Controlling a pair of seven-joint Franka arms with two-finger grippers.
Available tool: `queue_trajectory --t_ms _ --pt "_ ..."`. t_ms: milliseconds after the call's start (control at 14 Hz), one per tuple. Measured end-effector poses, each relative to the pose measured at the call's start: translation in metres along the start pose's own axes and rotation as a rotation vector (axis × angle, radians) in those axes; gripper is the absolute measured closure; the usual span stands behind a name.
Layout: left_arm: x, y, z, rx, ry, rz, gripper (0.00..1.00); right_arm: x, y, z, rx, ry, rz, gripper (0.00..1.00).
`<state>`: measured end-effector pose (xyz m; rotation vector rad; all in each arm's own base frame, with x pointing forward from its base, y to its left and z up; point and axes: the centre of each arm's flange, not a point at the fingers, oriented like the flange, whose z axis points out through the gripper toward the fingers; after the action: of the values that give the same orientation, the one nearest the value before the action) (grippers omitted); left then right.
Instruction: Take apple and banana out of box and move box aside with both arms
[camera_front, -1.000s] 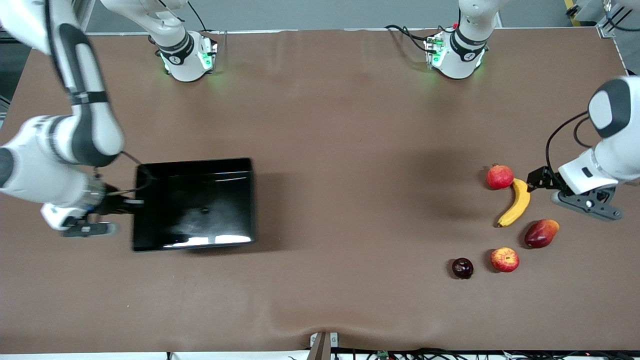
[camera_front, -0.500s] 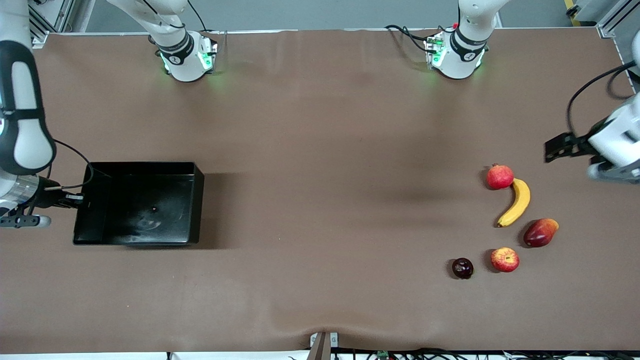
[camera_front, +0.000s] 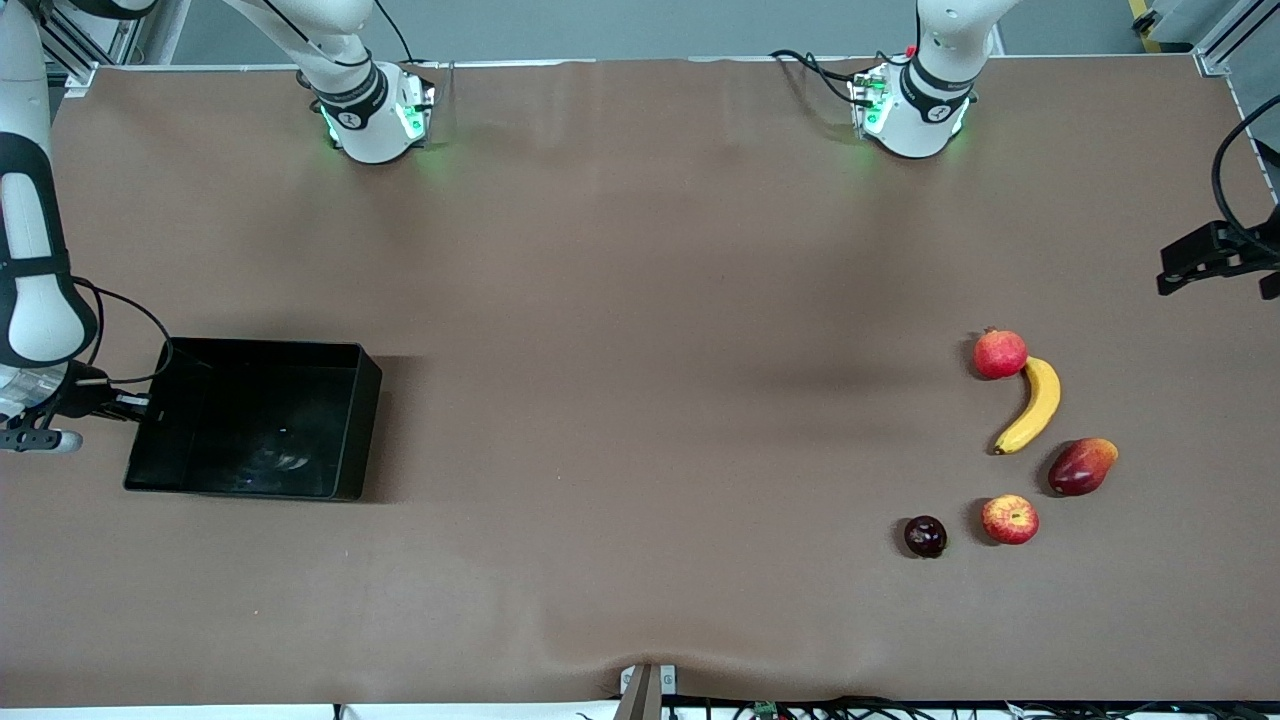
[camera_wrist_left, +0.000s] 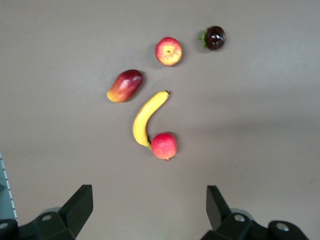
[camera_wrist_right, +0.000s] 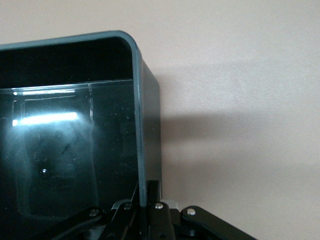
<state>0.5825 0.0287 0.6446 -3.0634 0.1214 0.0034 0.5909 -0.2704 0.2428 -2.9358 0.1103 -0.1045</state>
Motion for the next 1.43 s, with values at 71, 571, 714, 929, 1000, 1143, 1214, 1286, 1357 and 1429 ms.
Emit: queue_trajectory --t_ms 71,571,714,929,1000,1143,1214,1286,1357,1429 --pt "-0.002 -0.011 -0.007 0.004 0.015 -0.021 0.0 0.0 0.001 0.001 -0.001 0.0 -0.001 0.94" --pt "-0.017 0.008 -0.024 0.021 -0.022 -0.025 0.0 0.012 -0.01 -0.013 -0.002 0.028 -0.052 0.41" --pt "-0.025 0.011 -0.024 -0.002 -0.03 -0.032 0.0 0.023 -0.027 -0.036 -0.009 0.055 -0.092 0.2" --pt "-0.04 0.025 -0.022 -0.015 -0.044 -0.04 0.0 0.036 -0.072 -0.074 -0.034 0.078 -0.174 0.0" --pt "-0.046 0.036 -0.023 -0.015 -0.045 -0.057 0.0 0.039 -0.088 -0.084 -0.034 0.074 -0.187 0.0" --pt "-0.054 0.054 -0.024 -0.015 -0.046 -0.075 0.0 0.041 -0.124 -0.1 -0.058 0.043 -0.182 0.0" --pt "-0.056 0.057 -0.024 -0.025 -0.045 -0.077 0.0 0.042 -0.145 -0.109 -0.075 0.023 -0.166 0.0" --pt "-0.057 0.057 -0.023 -0.036 -0.044 -0.08 0.0 0.041 -0.168 -0.119 -0.089 0.006 -0.148 0.0" --pt "-0.057 0.056 -0.022 -0.039 -0.045 -0.083 0.0 0.039 -0.192 -0.131 -0.093 -0.006 -0.129 0.0" --pt "-0.057 0.054 -0.02 -0.041 -0.046 -0.088 0.0 0.035 -0.215 -0.143 -0.092 -0.018 -0.111 0.0"
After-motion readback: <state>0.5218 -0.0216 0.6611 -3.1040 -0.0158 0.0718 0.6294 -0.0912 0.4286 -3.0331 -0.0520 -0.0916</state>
